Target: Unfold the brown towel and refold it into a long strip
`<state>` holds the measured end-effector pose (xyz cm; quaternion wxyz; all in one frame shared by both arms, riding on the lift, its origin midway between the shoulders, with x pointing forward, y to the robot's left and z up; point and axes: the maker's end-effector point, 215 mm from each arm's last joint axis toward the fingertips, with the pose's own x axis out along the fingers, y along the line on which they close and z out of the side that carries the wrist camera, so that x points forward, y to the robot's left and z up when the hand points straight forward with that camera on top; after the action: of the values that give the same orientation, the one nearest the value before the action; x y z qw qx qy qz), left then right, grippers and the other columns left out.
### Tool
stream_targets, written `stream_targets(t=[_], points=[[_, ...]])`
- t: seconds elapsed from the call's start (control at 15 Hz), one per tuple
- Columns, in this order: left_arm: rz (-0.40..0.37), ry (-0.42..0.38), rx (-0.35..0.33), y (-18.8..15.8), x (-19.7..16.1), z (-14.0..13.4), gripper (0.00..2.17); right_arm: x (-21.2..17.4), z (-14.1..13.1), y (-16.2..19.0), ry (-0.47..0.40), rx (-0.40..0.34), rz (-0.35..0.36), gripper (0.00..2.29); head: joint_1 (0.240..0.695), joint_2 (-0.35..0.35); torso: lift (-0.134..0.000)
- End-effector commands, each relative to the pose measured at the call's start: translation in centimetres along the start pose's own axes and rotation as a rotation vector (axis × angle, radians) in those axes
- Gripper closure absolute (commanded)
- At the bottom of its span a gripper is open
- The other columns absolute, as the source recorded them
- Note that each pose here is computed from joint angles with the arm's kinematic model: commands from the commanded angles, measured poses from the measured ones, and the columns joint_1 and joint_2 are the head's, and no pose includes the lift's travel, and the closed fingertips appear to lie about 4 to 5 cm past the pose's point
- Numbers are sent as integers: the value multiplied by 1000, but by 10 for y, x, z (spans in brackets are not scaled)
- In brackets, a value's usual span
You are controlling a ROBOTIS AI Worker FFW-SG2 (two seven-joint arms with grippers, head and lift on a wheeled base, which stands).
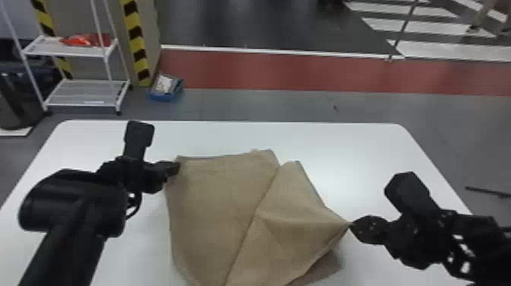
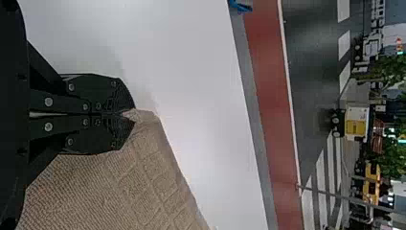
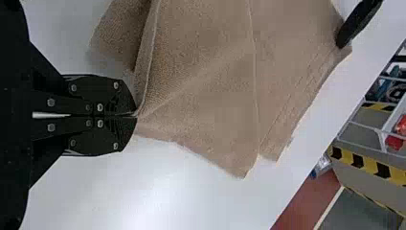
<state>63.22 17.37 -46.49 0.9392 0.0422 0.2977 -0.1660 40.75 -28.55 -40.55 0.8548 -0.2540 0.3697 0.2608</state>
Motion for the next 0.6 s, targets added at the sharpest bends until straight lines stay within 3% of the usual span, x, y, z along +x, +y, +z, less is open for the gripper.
stream_targets(t=[0.0,0.27,0.53], points=[[66,-25,-73,39,-31,8,2148,3,2,-39,-4,29,-54,2064,695,-121,-103],[188,-22,-207,103,-98,-35,2148,3,-8,-72,11,65,-97,2064,695,-84,-103],[253,-12,-271,115,-149,-90,2148,-3,-34,-83,49,123,-91,2064,695,-31,-103]])
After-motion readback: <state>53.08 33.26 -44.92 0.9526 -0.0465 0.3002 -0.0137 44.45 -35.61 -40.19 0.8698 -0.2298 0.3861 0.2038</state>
